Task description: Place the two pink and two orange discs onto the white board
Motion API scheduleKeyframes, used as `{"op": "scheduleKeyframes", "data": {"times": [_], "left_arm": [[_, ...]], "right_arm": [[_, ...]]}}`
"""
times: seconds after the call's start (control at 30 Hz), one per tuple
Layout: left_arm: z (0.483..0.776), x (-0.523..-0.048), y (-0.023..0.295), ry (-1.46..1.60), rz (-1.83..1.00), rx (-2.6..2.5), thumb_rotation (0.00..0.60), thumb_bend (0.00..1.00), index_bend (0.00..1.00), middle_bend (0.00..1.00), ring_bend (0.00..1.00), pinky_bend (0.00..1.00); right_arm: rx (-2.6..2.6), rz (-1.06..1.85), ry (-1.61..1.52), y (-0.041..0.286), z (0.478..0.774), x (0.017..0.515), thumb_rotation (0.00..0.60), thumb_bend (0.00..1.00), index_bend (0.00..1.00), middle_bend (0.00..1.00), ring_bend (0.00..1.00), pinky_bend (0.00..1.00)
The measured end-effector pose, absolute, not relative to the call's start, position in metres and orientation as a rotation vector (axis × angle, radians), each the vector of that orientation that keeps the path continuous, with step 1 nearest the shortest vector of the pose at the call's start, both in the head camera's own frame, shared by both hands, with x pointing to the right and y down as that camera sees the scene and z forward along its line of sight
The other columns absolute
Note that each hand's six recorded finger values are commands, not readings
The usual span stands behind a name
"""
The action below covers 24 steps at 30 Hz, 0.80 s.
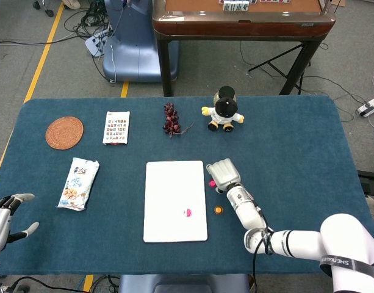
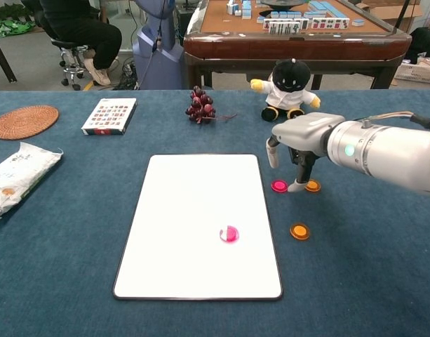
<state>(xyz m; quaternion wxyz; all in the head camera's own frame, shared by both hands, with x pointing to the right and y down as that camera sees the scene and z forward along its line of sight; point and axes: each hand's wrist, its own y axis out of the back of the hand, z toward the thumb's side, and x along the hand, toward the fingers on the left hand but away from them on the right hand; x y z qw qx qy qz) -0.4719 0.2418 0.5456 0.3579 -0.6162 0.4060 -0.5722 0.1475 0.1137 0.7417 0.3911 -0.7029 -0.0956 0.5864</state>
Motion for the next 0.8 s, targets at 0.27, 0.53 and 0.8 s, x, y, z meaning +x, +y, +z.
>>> {"op": "scheduleKeyframes", "data": {"times": [0.27,0.53,0.8], "left_arm": [[0.545,-0.472,0.242,1.052,-1.476,-1.591,0.600,0.16,0.40,0.38,0.34,0.48],[0.545,-0.472,0.242,1.052,-1.475,-1.595,0.600,0.16,0.40,0.38,0.34,0.48],[0.545,-0.472,0.242,1.054,-1.475,-1.598,0.600,0.16,0.40,0.38,0.34,0.48]], "right_arm": [[-1.792,1.491,-0.232,0.117,0.749,0.144,0.600,0.18,0.40,1.00,1.00,1.00],[-1.788,1.494,-0.233,0.117,0.752,0.145,0.600,0.18,0.42,1.00,1.00,1.00],[-1.788,1.494,-0.232,0.117,0.754,0.143,0.600,0.19,0.43,1.00,1.00,1.00]]}}
